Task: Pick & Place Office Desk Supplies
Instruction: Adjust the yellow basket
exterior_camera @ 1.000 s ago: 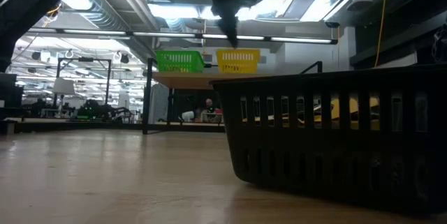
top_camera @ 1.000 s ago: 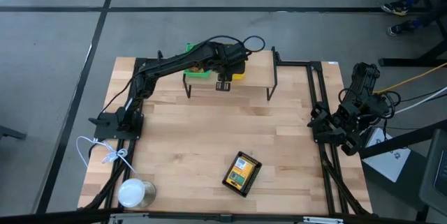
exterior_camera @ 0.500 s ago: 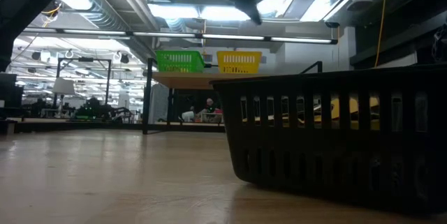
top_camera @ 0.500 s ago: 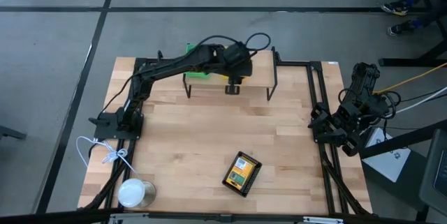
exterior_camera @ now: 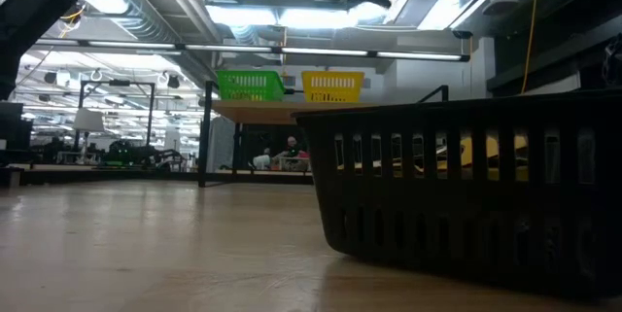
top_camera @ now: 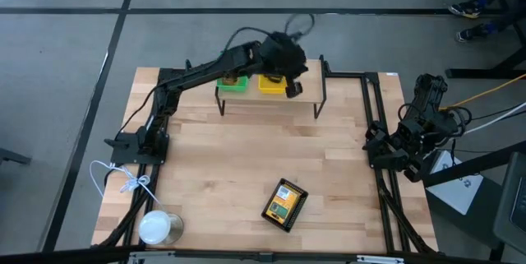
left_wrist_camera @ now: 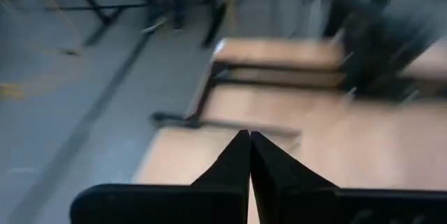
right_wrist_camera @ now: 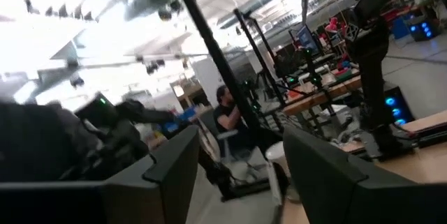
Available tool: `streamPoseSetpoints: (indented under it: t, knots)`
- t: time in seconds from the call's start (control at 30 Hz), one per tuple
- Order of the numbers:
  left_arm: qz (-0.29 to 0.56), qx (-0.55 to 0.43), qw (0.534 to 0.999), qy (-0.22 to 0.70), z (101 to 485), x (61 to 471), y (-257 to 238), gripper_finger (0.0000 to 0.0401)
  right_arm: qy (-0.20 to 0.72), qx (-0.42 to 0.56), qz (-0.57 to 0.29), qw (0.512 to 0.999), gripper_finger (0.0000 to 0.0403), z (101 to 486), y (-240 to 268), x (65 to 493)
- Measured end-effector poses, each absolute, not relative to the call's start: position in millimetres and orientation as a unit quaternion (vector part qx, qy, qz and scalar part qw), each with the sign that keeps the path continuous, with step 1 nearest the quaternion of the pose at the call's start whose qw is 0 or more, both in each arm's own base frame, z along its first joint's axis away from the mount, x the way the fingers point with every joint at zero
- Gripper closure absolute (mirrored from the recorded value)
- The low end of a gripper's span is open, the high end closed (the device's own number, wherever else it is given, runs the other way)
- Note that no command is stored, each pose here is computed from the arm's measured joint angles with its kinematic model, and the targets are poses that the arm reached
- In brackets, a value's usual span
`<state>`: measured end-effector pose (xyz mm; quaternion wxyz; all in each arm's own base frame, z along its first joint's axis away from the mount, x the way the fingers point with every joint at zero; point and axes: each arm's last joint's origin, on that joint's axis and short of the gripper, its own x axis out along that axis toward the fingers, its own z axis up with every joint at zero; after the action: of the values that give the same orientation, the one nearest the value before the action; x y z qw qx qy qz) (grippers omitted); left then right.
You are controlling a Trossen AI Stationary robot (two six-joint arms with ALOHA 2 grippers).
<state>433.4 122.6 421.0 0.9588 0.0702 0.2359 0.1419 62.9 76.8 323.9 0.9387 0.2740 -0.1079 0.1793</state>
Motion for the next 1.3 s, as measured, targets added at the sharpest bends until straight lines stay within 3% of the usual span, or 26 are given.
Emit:
streamPoseSetpoints:
  t: [0.17, 0.3, 0.47, 0.57, 0.67, 0.9, 1.1, 1.3]
  knots:
    - [0.062, -0.076, 0.990, 0.106, 465, 412, 126, 0.0396, -0.144, 0.335, 0.181, 0.913, 0.0191, 334, 74, 62]
    - [0.018, -0.090, 0.995, 0.037, 499, 392, 109, 0.0399, -0.221, 0.258, 0.175, 0.924, 0.0191, 346, 69, 59]
    - [-0.008, -0.074, 0.997, -0.014, 540, 350, 78, 0.0395, -0.239, 0.219, 0.074, 0.943, 0.0191, 349, 65, 65]
    - [0.011, -0.066, 0.997, -0.030, 552, 328, 59, 0.0391, -0.222, 0.214, -0.024, 0.951, 0.0191, 348, 58, 71]
    - [0.043, -0.058, 0.997, -0.022, 551, 312, 40, 0.0391, -0.237, 0.208, -0.060, 0.947, 0.0191, 349, 52, 75]
    - [0.084, -0.082, 0.991, -0.059, 515, 280, -5, 0.0392, -0.272, 0.198, -0.030, 0.941, 0.0191, 348, 46, 89]
    - [0.104, -0.141, 0.982, -0.073, 437, 266, -34, 0.0392, -0.254, 0.201, -0.018, 0.946, 0.0191, 342, 44, 118]
    - [0.117, -0.214, 0.968, -0.056, 369, 251, -51, 0.0396, -0.155, 0.176, 0.021, 0.972, 0.0191, 361, 38, 174]
